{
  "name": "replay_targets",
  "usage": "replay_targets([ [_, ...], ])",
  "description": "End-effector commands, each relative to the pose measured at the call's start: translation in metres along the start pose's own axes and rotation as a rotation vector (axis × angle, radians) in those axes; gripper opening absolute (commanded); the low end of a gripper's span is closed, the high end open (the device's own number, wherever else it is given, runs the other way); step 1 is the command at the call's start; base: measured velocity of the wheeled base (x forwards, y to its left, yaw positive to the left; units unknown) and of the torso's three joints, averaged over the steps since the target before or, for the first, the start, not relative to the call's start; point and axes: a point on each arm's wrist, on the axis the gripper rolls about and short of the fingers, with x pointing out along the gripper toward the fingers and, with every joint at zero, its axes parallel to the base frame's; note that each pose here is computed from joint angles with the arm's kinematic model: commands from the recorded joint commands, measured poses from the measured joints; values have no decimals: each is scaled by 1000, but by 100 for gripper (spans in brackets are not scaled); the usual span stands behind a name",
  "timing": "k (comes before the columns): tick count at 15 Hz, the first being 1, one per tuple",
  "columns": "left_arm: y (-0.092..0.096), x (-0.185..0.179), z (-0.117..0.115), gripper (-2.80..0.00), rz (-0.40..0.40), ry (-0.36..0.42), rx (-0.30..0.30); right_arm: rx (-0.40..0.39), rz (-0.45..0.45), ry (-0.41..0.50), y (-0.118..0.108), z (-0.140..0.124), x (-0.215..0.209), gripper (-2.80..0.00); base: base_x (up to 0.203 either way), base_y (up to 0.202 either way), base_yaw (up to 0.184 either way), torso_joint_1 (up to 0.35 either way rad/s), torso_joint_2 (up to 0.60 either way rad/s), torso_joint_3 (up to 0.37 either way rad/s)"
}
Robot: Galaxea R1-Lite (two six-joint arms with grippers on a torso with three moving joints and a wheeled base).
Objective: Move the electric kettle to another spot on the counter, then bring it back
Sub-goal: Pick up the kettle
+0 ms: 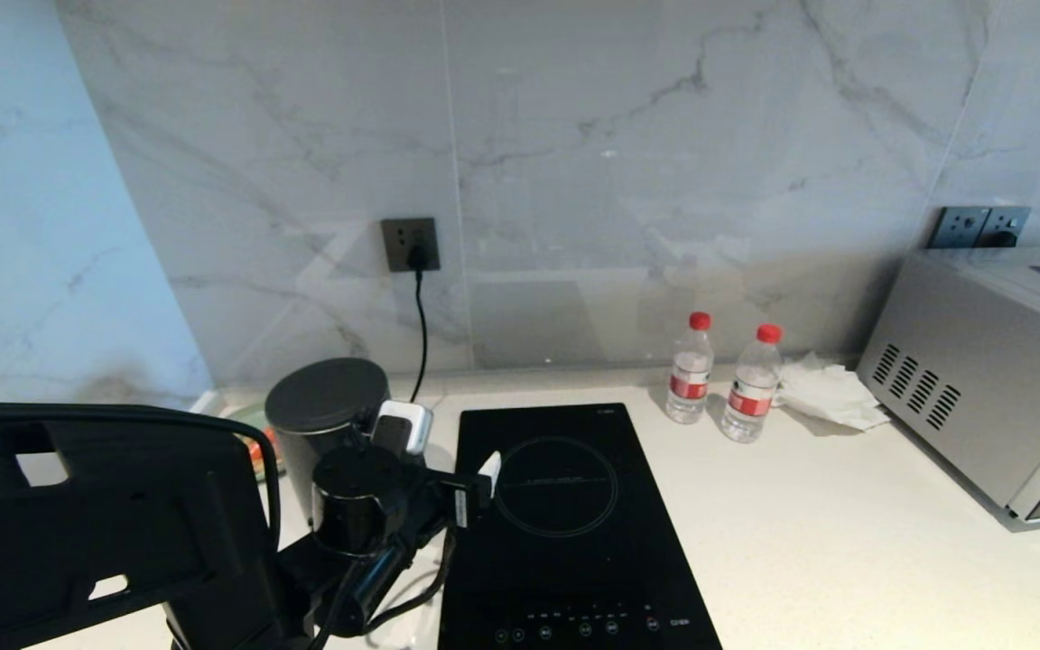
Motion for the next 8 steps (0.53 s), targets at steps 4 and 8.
replay_targets([
  [4, 7, 14, 8, 0, 33, -24, -14, 0, 0, -1, 0, 0, 0, -280, 0, 0, 0, 0, 0, 0],
  [8, 15, 16, 14, 0, 57, -42, -23, 0, 0, -1, 0, 0, 0, -280, 0, 0, 0, 0, 0, 0],
])
